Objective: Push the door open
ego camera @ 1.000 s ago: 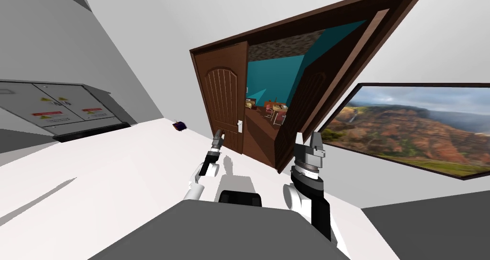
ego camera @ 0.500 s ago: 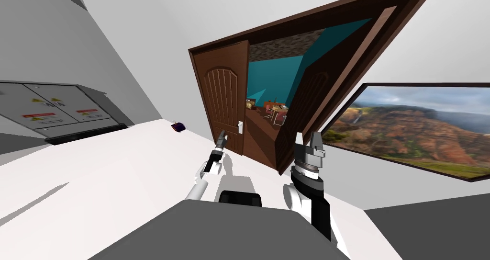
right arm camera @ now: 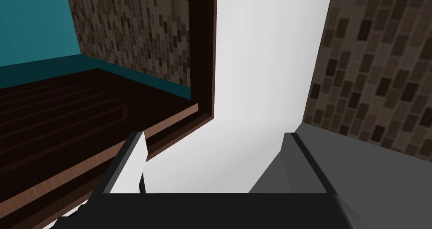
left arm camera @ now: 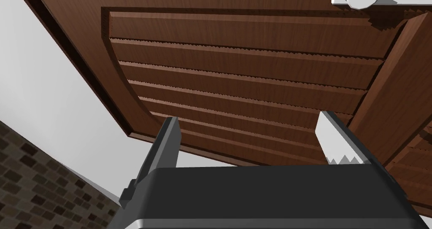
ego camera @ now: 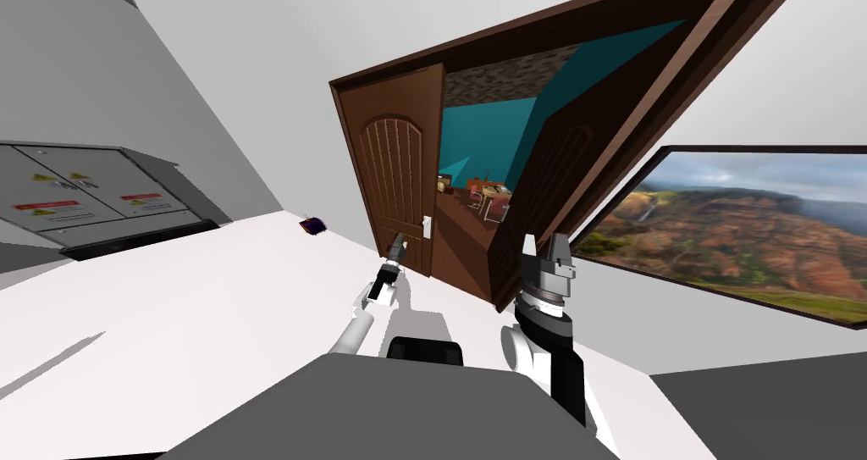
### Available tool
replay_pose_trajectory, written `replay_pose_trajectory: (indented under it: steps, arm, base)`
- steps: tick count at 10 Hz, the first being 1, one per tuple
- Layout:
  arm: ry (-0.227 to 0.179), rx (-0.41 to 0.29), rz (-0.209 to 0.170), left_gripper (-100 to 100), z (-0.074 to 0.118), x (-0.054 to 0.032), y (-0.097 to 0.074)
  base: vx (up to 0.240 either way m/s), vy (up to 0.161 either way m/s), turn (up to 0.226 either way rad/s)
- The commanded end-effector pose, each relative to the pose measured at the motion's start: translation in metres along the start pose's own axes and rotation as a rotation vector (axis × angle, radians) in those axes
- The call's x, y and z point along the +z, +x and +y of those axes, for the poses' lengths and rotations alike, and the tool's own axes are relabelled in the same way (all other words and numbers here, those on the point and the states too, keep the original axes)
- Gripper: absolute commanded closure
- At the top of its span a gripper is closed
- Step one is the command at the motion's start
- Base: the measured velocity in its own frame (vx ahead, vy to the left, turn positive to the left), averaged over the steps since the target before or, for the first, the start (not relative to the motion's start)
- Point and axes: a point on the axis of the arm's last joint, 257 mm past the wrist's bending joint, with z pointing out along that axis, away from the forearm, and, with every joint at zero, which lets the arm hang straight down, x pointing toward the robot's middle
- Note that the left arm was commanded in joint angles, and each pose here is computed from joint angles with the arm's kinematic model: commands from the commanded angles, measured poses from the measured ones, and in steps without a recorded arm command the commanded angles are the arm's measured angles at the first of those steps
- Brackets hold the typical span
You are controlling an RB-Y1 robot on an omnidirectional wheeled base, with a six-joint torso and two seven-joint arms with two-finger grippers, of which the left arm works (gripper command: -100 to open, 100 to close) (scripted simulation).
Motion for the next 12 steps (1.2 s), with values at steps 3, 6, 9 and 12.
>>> replay_pose_trajectory:
  steps: [3, 6, 9, 12]
  arm:
    - [-0.046, -0.002, 0.02, -100, 0.021, 0.0072, 0.011]
    - [-0.086, -0.004, 0.038, -100, 0.038, 0.0124, 0.022]
    - [-0.142, -0.005, 0.066, -100, 0.062, 0.0185, 0.039]
    - [-0.191, -0.005, 0.093, -100, 0.081, 0.0232, 0.057]
  base:
    - [0.064, 0.051, -0.017]
    - [0.057, 0.04, -0.015]
    - [0.071, 0.059, -0.021]
    - [0.105, 0.066, -0.021]
